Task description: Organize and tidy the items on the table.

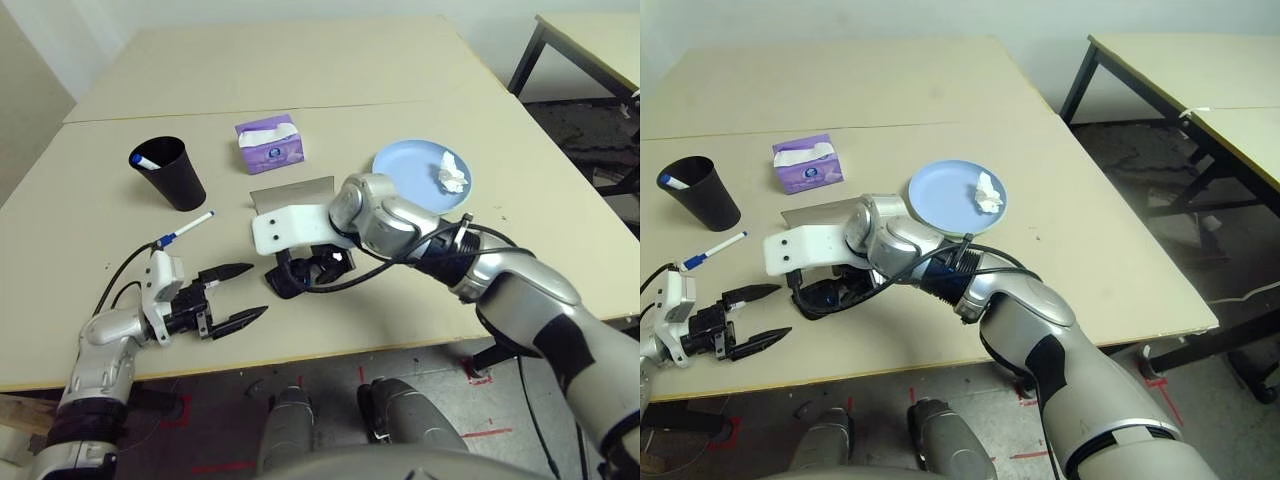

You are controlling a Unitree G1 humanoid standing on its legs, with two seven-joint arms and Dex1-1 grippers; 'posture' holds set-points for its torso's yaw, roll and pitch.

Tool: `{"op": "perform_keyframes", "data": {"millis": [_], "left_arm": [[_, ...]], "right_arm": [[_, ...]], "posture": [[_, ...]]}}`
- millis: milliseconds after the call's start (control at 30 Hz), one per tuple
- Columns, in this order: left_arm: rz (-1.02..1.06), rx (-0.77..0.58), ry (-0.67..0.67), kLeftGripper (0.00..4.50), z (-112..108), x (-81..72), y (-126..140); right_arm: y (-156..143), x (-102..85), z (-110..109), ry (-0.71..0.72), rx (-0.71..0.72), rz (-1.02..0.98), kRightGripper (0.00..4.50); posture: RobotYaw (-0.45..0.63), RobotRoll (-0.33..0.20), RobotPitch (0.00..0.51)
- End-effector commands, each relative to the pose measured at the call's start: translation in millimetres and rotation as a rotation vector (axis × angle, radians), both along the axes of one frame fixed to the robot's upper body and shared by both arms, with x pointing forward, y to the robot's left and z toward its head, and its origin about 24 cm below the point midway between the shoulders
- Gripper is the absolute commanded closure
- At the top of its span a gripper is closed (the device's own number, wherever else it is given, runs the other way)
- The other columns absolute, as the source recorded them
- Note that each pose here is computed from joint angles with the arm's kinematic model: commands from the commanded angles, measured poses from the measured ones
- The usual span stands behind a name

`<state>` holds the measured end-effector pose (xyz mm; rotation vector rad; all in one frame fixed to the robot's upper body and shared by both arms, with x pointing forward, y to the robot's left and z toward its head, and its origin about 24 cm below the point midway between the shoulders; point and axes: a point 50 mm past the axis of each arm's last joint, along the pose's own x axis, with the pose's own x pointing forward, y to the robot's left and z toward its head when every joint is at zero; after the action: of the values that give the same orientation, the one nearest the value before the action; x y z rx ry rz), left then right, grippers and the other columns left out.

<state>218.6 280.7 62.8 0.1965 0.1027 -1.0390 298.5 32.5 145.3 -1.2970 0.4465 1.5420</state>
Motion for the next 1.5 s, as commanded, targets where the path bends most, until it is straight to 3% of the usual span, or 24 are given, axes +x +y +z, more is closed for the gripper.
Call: {"op": "perform_keyframes", "data": {"millis": [33, 333, 367, 433, 767, 1167, 1500], "left_arm": [[-0.007, -0.010, 0.016, 0.00, -3.1, -2.4, -3.3], [-0.008, -0.014, 0.015, 0.00, -4.8, -2.2, -5.8], [-0.009, -0.015, 0.015, 0.00, -5.0, -2.1, -6.9], [-0.012, -0.018, 0.014, 0.00, -4.8, -1.8, -9.0], [-0.016, -0.027, 0.014, 0.00, -2.0, -0.4, -13.0], [-0.019, -0.040, 0.009, 0.00, -0.2, 4.4, -18.1], [-0.015, -0.039, 0.021, 0.00, -3.2, 5.6, -15.6]], "right_arm": [[0.5, -0.6, 1.1, 0.002, 0.019, 0.002, 0.04], [-0.3, 0.7, -3.7, 0.008, 0.016, 0.002, 0.04], [-0.3, 1.0, -3.7, 0.008, 0.016, 0.002, 0.21], [-0.4, 1.4, -3.8, 0.008, 0.018, 0.003, 0.61], [-4.2, 0.3, -6.4, 0.023, 0.014, 0.004, 4.25], [-16.1, 6.4, 1.9, 0.004, -0.019, -0.003, 4.33], [-6.0, 23.2, 47.4, -0.116, -0.034, 0.029, 4.34]], "posture": [[-0.06, 0.000, 0.136], [-0.06, 0.000, 0.128], [-0.06, 0.000, 0.128], [-0.06, 0.000, 0.128], [-0.06, 0.000, 0.128], [-0.08, 0.000, 0.132], [-0.09, 0.000, 0.129]]}}
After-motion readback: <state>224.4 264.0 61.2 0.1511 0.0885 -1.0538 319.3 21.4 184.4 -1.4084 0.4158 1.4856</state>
